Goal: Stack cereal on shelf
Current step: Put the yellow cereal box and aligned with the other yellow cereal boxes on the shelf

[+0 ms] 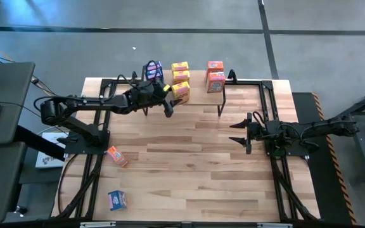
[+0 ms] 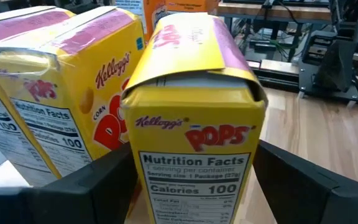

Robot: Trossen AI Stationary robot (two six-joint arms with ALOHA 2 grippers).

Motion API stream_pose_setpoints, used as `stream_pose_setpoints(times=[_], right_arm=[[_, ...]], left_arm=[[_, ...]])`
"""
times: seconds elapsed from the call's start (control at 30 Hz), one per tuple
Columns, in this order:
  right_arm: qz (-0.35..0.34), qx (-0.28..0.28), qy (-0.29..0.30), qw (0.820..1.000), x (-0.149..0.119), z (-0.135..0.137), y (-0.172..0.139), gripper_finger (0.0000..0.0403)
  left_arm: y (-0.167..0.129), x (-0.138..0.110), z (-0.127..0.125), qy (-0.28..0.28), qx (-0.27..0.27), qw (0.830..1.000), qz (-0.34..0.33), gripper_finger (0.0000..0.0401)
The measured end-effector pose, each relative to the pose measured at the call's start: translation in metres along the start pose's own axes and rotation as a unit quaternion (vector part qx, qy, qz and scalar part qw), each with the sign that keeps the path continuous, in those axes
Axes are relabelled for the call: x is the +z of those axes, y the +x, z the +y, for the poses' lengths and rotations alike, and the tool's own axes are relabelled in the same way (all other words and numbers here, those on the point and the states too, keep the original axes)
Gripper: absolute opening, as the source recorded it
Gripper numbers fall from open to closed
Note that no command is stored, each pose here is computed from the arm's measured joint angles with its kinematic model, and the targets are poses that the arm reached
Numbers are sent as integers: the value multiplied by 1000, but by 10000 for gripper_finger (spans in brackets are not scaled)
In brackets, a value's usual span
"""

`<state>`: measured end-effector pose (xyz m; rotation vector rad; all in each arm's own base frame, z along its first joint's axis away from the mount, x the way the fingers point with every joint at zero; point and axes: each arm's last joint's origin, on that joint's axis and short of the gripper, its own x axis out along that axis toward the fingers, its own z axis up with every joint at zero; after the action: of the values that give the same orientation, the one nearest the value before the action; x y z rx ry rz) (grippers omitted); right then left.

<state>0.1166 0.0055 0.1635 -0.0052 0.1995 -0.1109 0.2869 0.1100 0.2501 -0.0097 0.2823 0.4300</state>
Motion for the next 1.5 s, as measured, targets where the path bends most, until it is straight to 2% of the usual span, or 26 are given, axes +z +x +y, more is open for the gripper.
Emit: stream_pose_setpoints(times=[0.2, 0.67, 1.17, 1.27, 1.5], right_arm=[[0, 0, 0, 1000, 0, 0, 0, 248], [0, 0, 0, 1000, 0, 0, 0, 248], [0, 0, 0, 1000, 0, 0, 0, 248], [0, 0, 0, 1000, 0, 0, 0, 248], [1, 0, 0, 1000, 0, 0, 0, 248]], left_arm=[[-1, 0, -6, 4, 30, 1000, 0, 294], [-3, 0, -20, 16, 58, 998, 1, 294], [-18, 3, -43, 20, 103, 994, 9, 294], [-19, 3, -43, 21, 126, 992, 8, 294], [-20, 3, -45, 12, 138, 990, 7, 294]])
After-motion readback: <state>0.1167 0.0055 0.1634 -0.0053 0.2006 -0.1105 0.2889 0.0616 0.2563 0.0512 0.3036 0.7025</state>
